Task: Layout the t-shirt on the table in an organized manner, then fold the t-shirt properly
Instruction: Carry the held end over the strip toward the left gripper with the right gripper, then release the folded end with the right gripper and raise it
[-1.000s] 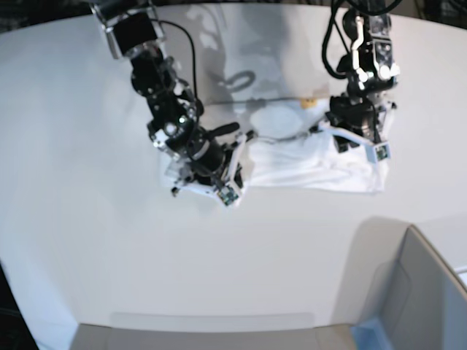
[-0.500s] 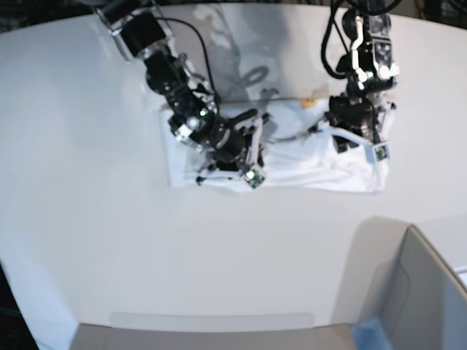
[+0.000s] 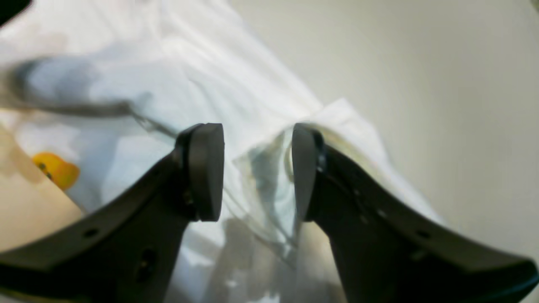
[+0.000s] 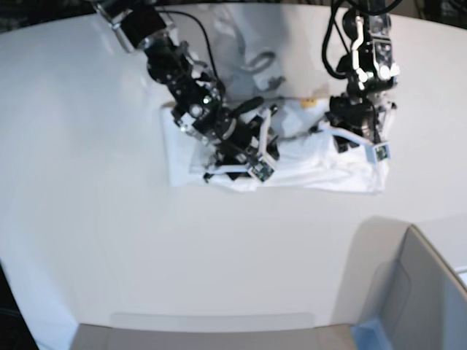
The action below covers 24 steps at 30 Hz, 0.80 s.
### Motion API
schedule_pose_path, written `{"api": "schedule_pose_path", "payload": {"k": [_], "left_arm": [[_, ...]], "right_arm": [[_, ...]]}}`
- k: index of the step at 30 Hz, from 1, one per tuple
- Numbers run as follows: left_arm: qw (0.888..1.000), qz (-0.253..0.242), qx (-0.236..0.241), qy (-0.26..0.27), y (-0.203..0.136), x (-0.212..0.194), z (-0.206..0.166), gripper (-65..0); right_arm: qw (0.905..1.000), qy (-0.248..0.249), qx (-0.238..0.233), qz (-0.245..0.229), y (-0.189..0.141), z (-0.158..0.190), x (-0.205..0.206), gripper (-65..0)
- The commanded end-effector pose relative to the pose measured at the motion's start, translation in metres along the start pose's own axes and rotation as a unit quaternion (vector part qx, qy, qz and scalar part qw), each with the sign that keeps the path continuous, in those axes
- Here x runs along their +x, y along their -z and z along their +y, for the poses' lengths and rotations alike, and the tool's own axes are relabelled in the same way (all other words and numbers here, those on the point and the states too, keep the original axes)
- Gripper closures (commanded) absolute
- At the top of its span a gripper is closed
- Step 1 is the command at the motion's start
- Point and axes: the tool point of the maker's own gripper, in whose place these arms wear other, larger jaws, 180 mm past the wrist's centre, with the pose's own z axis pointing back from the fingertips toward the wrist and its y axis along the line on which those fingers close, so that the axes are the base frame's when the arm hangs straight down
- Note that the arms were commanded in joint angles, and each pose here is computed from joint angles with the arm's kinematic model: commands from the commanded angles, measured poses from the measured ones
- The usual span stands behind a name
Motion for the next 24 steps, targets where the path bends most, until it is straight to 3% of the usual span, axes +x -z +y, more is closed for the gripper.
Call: {"api": "schedule_pose_path", "payload": {"k": [1, 4, 6, 12, 15, 18, 22, 24], "left_arm": [[1.0, -0.019, -0.004, 0.003, -0.002, 0.011, -0.003, -15.5], [1.0, -0.02, -0.002, 0.002, -0.002, 0.011, -0.001, -15.5], [1.0, -0.02, -0.002, 0.002, -0.002, 0.011, -0.001, -15.5], [1.0, -0.02, -0.002, 0.002, -0.002, 0.011, -0.001, -15.5], [1.0, -0.019, -0.004, 0.002, -0.002, 0.01, -0.003, -15.5], [1.0, -0.021, -0.005, 0.002, -0.002, 0.012, -0.004, -15.5], [1.0, -0.021, -0.004, 0.002, -0.002, 0.012, -0.003, -15.5], [1.0, -0.021, -0.002, 0.001, -0.002, 0.012, -0.001, -15.5]], "right_arm": [[0.9986, -0.007, 0.012, -0.05, -0.008, 0.01, 0.032, -26.8], [0.9952, -0.018, 0.012, -0.096, -0.027, 0.015, 0.06, -26.8], [0.9933, -0.009, -0.014, -0.114, -0.037, -0.004, 0.069, -26.8], [0.9832, 0.043, -0.145, -0.102, -0.059, -0.102, 0.05, -26.7], [0.978, 0.068, -0.181, -0.078, -0.062, -0.131, 0.028, -26.3], [0.978, 0.079, -0.188, -0.044, -0.056, -0.142, 0.002, -19.8], [0.9794, 0.091, -0.18, -0.009, -0.046, -0.138, -0.025, -2.7], [0.9799, 0.097, -0.175, -0.002, -0.045, -0.134, -0.033, 0.0]]}}
